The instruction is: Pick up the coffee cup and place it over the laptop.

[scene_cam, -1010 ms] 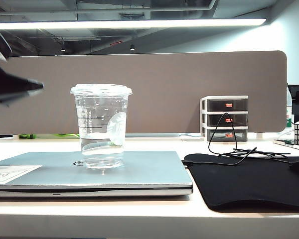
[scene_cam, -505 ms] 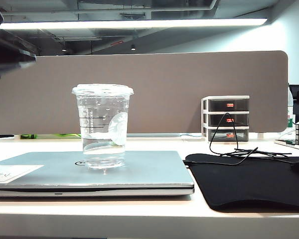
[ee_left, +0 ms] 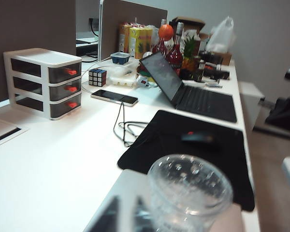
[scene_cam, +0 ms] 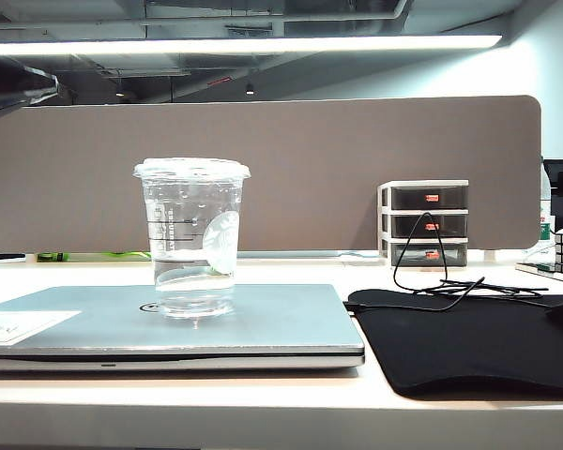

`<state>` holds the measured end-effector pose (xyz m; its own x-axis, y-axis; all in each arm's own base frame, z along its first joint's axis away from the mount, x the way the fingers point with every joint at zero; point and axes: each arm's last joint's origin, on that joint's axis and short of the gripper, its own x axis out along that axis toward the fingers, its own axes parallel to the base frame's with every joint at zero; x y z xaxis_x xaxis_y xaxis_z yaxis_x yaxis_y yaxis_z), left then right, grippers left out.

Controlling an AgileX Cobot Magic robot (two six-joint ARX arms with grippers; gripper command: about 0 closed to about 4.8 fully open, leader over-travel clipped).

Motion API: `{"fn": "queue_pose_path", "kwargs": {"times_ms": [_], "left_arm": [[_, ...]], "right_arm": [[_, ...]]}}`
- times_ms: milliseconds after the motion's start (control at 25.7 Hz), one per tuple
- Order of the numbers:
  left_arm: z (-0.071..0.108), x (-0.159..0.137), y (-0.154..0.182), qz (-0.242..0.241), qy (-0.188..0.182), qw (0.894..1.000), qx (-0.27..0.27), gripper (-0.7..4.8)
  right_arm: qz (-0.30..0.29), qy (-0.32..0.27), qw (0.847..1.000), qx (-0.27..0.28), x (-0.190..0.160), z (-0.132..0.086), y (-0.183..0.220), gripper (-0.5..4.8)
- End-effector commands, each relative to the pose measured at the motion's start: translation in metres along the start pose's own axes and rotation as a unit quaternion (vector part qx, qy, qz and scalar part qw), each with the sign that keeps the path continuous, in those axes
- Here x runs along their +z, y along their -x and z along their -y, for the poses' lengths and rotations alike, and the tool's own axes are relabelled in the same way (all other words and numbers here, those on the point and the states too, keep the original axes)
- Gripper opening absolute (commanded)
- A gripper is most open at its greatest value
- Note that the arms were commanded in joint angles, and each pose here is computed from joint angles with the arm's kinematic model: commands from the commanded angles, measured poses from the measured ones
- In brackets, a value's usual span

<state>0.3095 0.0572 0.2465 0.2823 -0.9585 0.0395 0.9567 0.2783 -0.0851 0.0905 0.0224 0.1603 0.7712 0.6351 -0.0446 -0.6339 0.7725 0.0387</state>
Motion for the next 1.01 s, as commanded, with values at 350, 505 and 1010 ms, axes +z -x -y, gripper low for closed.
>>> {"fn": "queue_pose_path", "kwargs": {"times_ms": [350,505,1010], "left_arm": [[-0.032,0.021,0.000,-0.087,-0.250,0.964,-0.006,0.61],[-0.049,0.023,0.000,-0.151,-0.260,0.953,0.024,0.61],[-0.078,0.040,0.006,-0.215,0.037,0.925,0.312,0.61]], "right_arm": [[0.003,0.002,1.000,-0.001,0.000,0.000,0.000,-0.05],[0.003,0.002,1.000,-0.001,0.000,0.000,0.000,-0.05],[0.003,0.002,1.000,-0.001,0.000,0.000,0.000,-0.05]]}}
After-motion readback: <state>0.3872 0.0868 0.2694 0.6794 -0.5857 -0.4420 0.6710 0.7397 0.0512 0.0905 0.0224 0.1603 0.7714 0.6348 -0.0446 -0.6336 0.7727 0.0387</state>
